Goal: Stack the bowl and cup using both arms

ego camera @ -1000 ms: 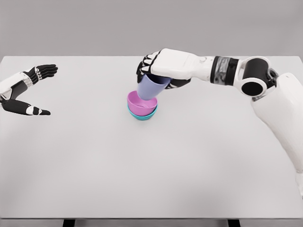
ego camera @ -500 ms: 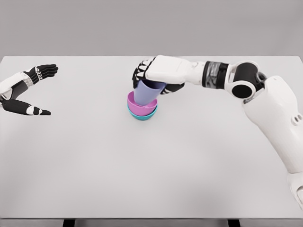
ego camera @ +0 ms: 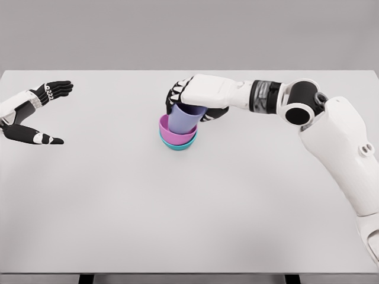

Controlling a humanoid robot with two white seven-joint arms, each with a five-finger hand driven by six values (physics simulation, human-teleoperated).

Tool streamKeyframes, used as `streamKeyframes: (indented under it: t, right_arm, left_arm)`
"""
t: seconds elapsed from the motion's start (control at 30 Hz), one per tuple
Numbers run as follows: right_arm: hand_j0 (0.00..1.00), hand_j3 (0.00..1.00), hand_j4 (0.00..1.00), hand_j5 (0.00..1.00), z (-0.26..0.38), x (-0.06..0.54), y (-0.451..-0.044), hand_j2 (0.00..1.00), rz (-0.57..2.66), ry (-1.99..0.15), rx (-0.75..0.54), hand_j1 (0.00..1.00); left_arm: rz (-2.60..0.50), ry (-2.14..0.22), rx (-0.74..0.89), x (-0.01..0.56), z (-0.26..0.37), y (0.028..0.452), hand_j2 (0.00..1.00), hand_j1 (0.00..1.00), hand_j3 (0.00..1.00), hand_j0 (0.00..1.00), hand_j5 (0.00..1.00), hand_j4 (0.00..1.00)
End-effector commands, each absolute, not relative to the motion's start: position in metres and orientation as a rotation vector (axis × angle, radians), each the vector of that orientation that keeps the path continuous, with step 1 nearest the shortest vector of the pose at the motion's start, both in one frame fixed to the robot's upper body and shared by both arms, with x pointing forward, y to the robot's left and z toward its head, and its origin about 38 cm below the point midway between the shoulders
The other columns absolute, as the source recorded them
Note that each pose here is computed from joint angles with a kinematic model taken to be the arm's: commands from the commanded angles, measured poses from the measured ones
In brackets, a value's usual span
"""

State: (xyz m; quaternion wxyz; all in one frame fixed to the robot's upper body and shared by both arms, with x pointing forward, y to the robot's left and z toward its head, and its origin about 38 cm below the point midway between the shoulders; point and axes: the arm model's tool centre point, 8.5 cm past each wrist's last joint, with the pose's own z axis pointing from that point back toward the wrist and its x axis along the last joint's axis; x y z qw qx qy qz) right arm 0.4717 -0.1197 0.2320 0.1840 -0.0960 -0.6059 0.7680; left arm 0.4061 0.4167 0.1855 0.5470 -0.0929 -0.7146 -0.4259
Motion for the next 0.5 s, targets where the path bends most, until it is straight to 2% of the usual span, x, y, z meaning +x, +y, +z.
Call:
streamKeyframes:
  t: [0.0,0.3,0.4,0.47]
  right_arm:
    - [0.5,0.5,0.5,0.5,0.2311,0.4725,-0.119,0.5,2.156,-1.707,-0.262,0.5]
    - [0.52,0.52,0.52,0.52,0.228,0.476,-0.1169,0.52,2.157,-1.692,-0.263,0.52]
    - [0.65,0.65,0.65,0.65,0.2266,0.4762,-0.116,0.65,2.16,-1.686,-0.261,0.65]
    - [0.89,0.89,0.89,0.89,0.2216,0.4747,-0.113,0.89,2.189,-1.663,-0.264,0.89]
  left_arm:
    - [-1.001,-1.697,-0.224,0.4064,0.1861,0.4169,1.0,1.0,1.0,1.0,1.0,1.0]
    - [-1.001,-1.696,-0.222,0.406,0.1862,0.4177,1.0,1.0,1.0,1.0,1.0,1.0]
    - [-1.003,-1.694,-0.222,0.4059,0.1857,0.4174,1.0,1.0,1.0,1.0,1.0,1.0]
    - [-1.001,-1.696,-0.224,0.406,0.1855,0.4169,1.0,1.0,1.0,1.0,1.0,1.0]
